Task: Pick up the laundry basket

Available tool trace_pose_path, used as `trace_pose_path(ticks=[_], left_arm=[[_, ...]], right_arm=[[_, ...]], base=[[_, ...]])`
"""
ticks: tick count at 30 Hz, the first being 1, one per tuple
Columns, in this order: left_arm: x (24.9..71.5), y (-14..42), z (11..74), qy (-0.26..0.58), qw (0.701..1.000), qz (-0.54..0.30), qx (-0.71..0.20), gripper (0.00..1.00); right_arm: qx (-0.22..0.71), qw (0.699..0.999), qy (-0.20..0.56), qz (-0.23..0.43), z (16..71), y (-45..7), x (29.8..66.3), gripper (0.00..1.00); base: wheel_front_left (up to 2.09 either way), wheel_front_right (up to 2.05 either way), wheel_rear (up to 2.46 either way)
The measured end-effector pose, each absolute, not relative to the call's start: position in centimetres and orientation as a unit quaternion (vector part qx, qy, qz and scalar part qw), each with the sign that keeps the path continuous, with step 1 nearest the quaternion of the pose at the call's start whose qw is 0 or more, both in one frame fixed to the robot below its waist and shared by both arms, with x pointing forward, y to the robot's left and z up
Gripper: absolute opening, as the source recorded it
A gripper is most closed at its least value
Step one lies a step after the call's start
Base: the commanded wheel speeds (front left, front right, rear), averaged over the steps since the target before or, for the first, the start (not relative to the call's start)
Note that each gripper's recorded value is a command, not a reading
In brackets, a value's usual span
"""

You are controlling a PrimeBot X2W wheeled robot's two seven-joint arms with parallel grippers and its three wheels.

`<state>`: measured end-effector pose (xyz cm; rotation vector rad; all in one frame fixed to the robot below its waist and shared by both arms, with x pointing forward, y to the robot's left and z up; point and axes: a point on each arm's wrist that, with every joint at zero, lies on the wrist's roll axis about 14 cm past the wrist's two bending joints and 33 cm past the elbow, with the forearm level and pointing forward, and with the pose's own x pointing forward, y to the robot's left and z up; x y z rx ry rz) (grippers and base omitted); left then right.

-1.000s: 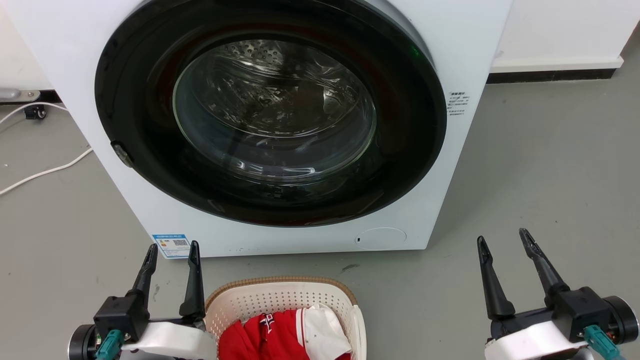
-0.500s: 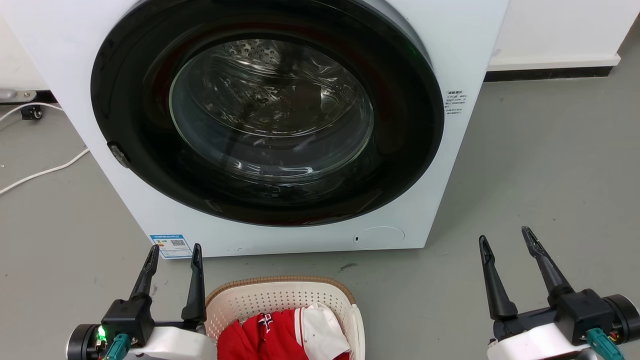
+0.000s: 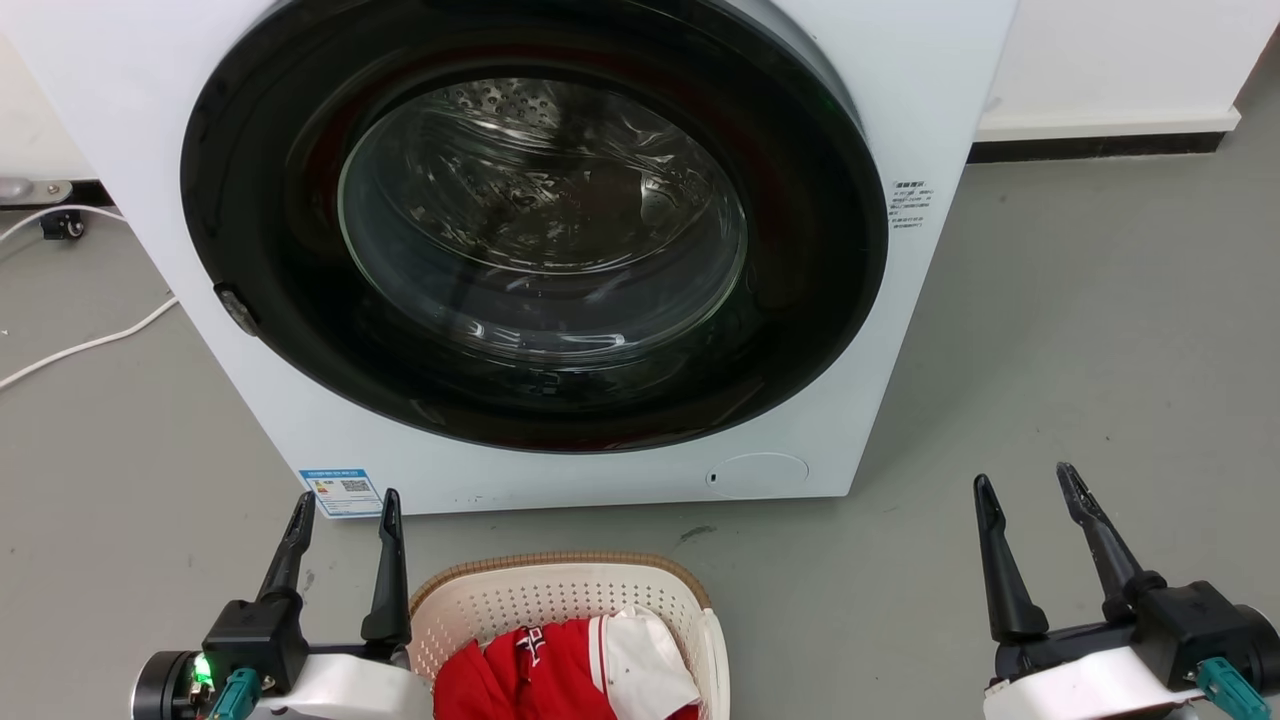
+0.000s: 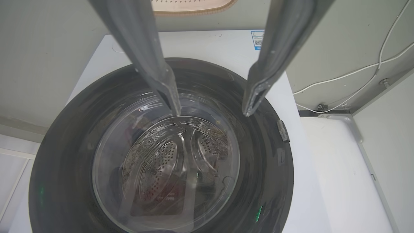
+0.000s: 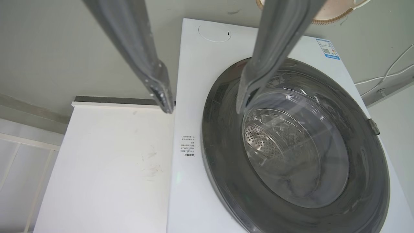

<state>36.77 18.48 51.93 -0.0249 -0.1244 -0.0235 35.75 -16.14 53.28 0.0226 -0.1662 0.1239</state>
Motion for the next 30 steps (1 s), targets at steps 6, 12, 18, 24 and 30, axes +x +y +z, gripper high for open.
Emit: trace_pose_path(ticks=[6, 12, 18, 24, 30], left_arm=[[36.7, 18.6, 52.0, -0.062, 0.998, -0.01, -0.011, 1.0], [36.6, 18.7, 52.0, -0.063, 0.998, -0.008, -0.01, 1.0], [36.5, 18.7, 51.9, -0.061, 0.998, -0.007, -0.008, 1.0], [36.5, 18.9, 51.8, -0.06, 0.998, -0.005, -0.008, 1.0], [37.0, 19.3, 51.2, -0.051, 0.999, 0.001, -0.008, 1.0]], right_arm=[[0.019, 0.995, -0.081, 0.062, 53.2, -16.1, 35.7, 1.0], [0.022, 0.995, -0.08, 0.063, 53.1, -16.0, 35.8, 1.0], [0.023, 0.995, -0.079, 0.063, 53.0, -16.0, 35.7, 1.0], [0.024, 0.995, -0.078, 0.065, 52.9, -15.9, 35.7, 1.0], [0.021, 0.994, -0.072, 0.078, 52.6, -15.0, 36.3, 1.0]], base=[[0.0, 0.0, 0.0], [0.0, 0.0, 0.0], [0.0, 0.0, 0.0], [0.0, 0.0, 0.0], [0.0, 0.0, 0.0]])
